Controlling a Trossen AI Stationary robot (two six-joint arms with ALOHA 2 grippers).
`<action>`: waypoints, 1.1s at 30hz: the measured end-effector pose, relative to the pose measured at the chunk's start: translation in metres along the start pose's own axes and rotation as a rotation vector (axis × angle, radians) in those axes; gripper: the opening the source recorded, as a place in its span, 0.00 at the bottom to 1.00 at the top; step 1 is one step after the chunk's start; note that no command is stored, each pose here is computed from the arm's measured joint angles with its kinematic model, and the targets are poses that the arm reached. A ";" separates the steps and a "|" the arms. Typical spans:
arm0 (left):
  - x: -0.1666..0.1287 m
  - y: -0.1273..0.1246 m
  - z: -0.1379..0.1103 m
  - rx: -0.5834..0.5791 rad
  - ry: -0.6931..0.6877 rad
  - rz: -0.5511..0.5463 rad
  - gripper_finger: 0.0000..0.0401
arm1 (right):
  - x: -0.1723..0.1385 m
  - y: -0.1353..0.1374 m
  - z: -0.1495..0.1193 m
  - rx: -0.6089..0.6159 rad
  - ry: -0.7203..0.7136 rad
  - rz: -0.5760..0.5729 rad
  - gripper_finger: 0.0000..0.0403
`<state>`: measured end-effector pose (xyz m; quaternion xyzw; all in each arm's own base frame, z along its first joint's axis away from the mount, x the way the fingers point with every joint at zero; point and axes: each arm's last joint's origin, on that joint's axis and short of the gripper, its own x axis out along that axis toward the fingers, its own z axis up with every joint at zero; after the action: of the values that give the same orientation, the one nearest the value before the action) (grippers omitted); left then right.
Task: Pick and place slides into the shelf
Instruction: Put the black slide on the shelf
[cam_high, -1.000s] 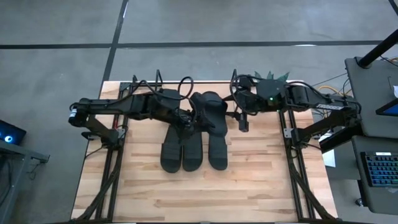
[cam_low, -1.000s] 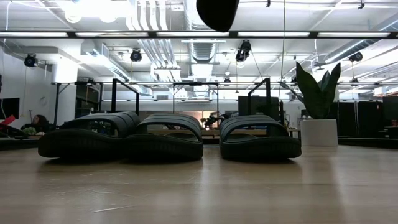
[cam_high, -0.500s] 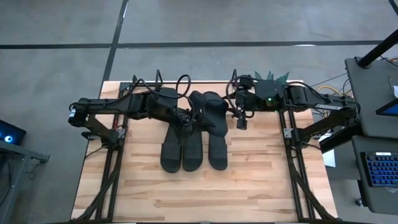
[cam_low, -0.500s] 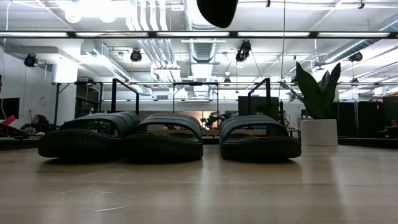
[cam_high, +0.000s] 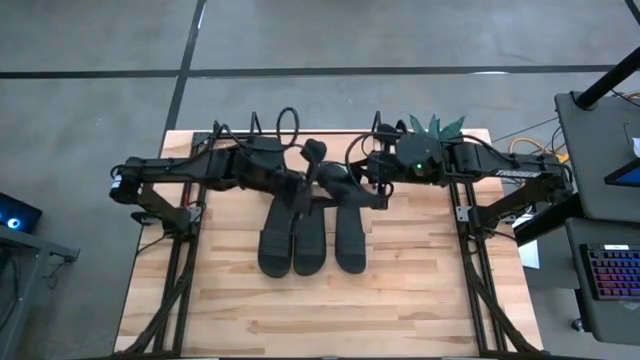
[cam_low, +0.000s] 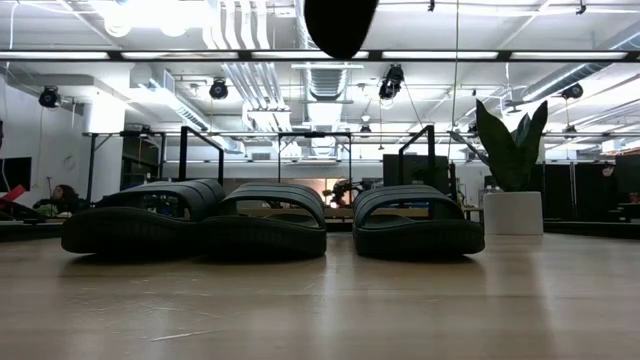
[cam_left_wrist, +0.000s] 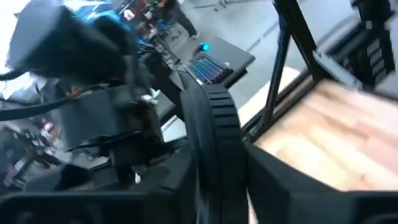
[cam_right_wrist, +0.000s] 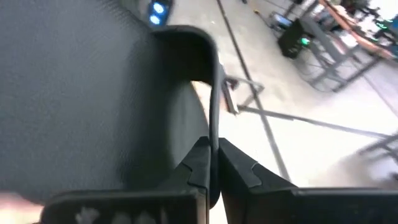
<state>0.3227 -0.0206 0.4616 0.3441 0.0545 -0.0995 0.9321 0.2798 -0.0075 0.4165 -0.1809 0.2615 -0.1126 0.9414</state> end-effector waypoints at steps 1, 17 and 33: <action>-0.003 0.002 0.001 -0.032 -0.005 0.007 0.34 | 0.000 0.000 -0.001 -0.009 0.014 -0.019 0.02; -0.050 0.012 0.009 -0.405 0.035 0.109 0.66 | -0.012 -0.007 0.015 -0.160 -0.025 -0.359 0.02; -0.073 0.020 0.005 -0.696 0.082 0.306 0.66 | -0.022 0.007 0.027 -0.409 0.004 -0.483 0.02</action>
<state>0.2566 0.0014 0.4905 0.0148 0.0704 0.0791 0.9943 0.2767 0.0133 0.4446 -0.4230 0.2303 -0.2785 0.8310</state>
